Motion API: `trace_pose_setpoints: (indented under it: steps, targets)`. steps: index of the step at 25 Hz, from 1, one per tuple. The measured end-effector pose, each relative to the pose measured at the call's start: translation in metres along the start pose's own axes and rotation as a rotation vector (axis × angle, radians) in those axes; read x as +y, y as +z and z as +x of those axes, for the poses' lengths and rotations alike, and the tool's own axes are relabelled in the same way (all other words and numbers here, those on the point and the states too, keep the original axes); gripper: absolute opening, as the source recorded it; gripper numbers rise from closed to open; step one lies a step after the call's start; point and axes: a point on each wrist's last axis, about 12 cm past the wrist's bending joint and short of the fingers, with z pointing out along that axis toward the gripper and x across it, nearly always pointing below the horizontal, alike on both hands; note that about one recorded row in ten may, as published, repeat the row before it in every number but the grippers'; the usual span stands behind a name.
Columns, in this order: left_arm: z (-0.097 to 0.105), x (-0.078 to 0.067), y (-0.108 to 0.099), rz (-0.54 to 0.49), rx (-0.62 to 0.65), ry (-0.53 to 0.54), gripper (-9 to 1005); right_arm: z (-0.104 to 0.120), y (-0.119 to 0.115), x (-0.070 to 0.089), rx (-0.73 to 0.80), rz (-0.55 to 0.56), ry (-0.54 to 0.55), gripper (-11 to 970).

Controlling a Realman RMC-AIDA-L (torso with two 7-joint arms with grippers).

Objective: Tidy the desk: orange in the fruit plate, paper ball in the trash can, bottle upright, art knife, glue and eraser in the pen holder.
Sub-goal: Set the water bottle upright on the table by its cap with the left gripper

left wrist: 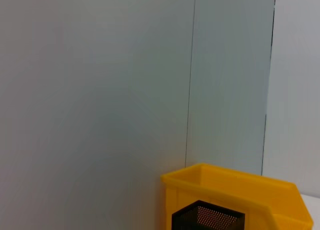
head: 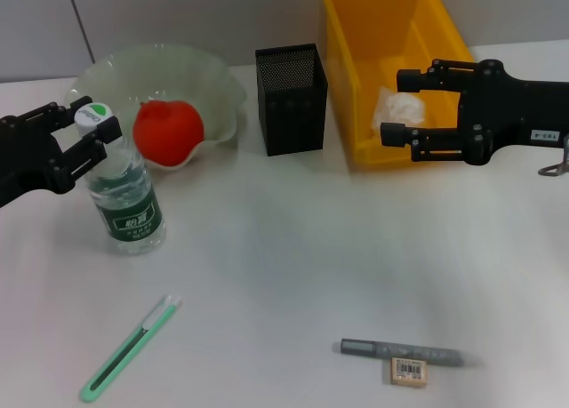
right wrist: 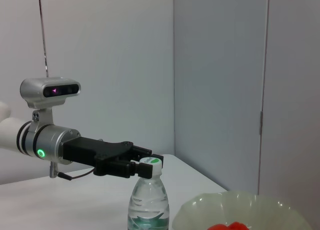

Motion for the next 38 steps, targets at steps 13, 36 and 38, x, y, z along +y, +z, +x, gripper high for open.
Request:
trace_pose_setpoints:
  steps: [13, 36, 38]
  targets:
    - [0.0019, -0.0017, -0.0011, 0.0, 0.001, 0.007, 429, 0.0006, -0.0003, 0.0001, 0.003, 0.0, 0.001, 755]
    - [0.0027, -0.0025, -0.0006, 0.011, 0.012, 0.003, 429, 0.0007, 0.0009, -0.0012, 0.014, 0.004, -0.002, 755]
    - [0.0025, -0.0023, -0.0005, 0.01, 0.012, 0.002, 429, 0.0008, 0.0009, -0.0012, 0.015, 0.004, -0.002, 755]
